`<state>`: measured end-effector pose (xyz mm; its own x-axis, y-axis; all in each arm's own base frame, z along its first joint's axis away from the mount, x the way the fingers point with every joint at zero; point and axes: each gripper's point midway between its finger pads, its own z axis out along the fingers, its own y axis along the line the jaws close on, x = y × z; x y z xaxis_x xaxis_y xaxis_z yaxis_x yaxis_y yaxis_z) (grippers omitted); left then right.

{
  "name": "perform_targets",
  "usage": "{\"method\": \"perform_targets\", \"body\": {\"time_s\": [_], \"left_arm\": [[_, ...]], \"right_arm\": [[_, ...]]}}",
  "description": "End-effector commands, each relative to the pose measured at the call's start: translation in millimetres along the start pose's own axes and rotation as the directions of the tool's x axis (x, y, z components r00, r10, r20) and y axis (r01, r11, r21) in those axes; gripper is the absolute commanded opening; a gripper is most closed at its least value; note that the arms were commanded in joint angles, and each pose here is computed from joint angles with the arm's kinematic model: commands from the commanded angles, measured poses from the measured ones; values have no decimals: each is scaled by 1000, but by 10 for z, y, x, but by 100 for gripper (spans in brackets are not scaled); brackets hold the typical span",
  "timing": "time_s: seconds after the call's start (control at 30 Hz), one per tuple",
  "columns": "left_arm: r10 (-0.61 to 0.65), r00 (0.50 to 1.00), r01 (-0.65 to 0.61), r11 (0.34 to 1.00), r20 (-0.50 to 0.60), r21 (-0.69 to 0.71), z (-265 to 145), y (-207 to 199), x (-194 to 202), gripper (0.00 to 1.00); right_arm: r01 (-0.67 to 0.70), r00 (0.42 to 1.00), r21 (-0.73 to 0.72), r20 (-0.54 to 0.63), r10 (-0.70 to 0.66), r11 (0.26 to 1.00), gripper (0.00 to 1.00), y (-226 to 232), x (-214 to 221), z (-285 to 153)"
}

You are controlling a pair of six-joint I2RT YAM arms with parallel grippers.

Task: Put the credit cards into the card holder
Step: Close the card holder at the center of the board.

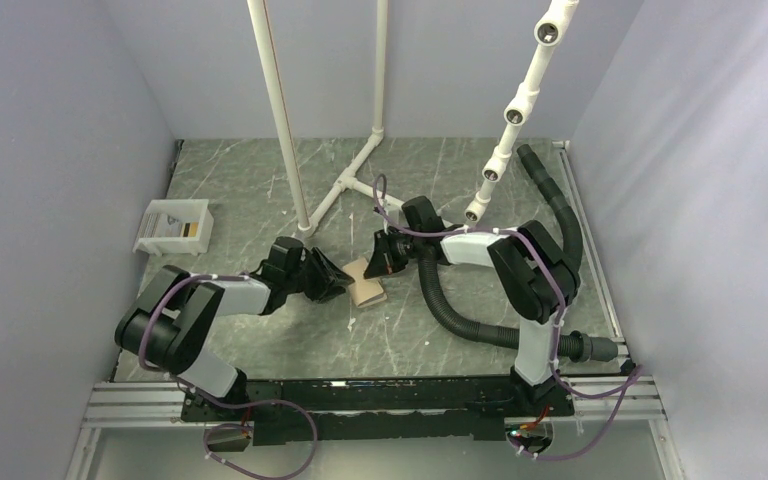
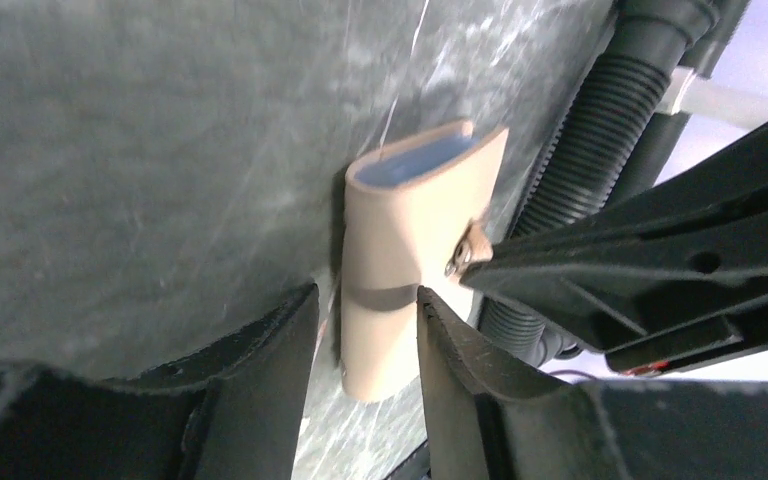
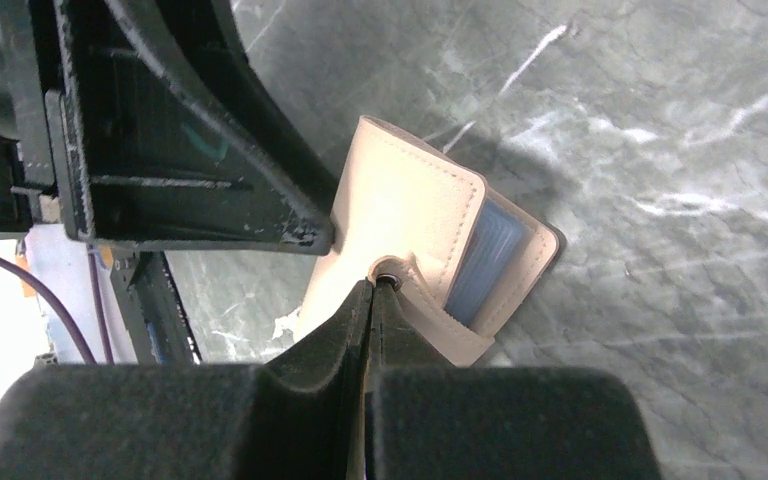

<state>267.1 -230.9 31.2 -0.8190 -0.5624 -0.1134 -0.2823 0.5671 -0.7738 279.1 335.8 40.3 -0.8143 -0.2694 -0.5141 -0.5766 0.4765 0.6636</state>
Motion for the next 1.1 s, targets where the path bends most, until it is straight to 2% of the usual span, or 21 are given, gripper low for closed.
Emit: {"method": "perform_targets", "body": {"time_s": [0.0, 0.27, 0.4, 0.6, 0.87, 1.07], "left_arm": [[-1, 995, 2, 1000, 96, -15, 104, 68, -220, 48], [91, 992, -81, 991, 89, -104, 200, 230, -274, 47], [112, 989, -100, 987, 93, -123, 219, 324, -272, 42], [137, 989, -131, 987, 63, -91, 270, 310, -225, 38], [159, 985, -153, 985, 65, -80, 244, 276, -229, 39], [155, 986, -151, 985, 58, -80, 242, 306, -202, 39]], "right_arm": [[-91, 966, 133, -230, 120, 987, 0, -409, 889, 124], [-105, 963, 120, -235, 130, 987, 0, -432, 855, 109], [-112, 964, 129, -228, 139, 985, 0, -466, 794, 40], [-160, 964, 109, -197, 179, 981, 0, -464, 708, -45], [-183, 965, 110, -168, 200, 977, 0, -455, 683, -133], [-251, 959, 63, -118, 257, 966, 0, -488, 663, -195]]}}
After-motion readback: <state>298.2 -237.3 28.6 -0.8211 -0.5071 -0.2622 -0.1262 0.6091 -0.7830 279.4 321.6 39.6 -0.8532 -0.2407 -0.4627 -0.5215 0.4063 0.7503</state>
